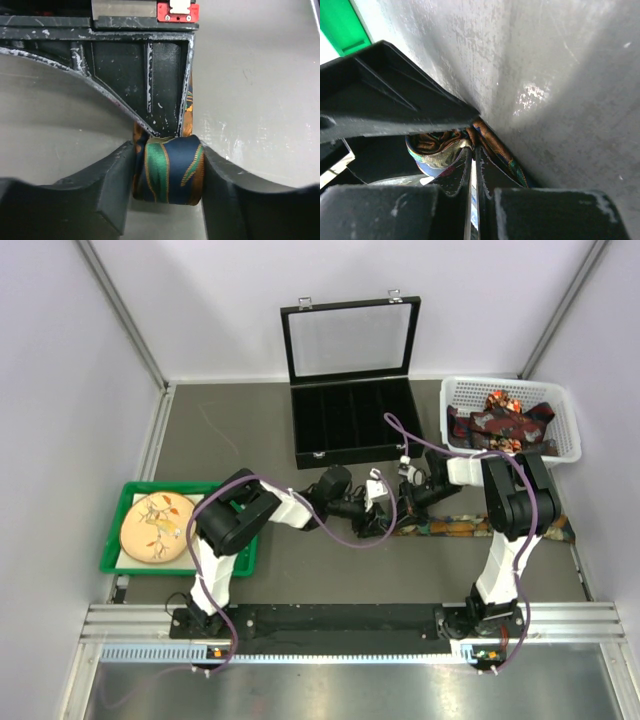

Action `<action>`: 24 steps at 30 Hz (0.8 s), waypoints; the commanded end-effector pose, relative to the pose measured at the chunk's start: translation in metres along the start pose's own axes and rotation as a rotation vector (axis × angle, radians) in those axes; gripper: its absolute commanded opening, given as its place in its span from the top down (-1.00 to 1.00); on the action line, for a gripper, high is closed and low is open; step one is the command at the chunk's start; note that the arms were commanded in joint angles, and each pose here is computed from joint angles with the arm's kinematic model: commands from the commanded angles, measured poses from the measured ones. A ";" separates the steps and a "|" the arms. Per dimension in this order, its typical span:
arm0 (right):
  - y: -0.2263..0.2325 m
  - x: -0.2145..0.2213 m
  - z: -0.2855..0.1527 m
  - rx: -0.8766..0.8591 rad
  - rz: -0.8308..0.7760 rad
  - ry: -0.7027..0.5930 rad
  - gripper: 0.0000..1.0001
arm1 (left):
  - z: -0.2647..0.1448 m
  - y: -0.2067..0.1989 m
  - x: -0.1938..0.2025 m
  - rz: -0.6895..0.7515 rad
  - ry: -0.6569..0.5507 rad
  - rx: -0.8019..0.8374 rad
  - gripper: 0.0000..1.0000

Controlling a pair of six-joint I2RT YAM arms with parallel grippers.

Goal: Roll the ties
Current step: Roll the tie at the center of the board.

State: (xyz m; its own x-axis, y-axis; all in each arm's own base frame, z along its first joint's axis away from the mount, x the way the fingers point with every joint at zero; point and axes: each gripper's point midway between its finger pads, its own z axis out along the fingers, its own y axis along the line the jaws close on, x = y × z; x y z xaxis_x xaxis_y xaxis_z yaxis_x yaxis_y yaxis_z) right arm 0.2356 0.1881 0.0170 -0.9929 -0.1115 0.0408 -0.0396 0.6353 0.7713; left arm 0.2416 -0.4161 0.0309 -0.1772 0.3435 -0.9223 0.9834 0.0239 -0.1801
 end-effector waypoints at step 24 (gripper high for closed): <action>0.061 -0.010 -0.012 -0.236 -0.136 -0.031 0.12 | -0.060 -0.002 0.080 -0.037 0.614 -0.143 0.26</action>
State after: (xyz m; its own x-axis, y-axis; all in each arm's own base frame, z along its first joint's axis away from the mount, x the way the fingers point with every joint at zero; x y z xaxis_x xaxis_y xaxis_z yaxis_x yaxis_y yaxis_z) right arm 0.2437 0.1996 0.0622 -0.9871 -0.1540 -0.0447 -0.1156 0.4894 0.8643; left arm 0.2493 -0.3861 0.0230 -0.1215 0.6570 -0.7440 0.9920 0.1063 -0.0681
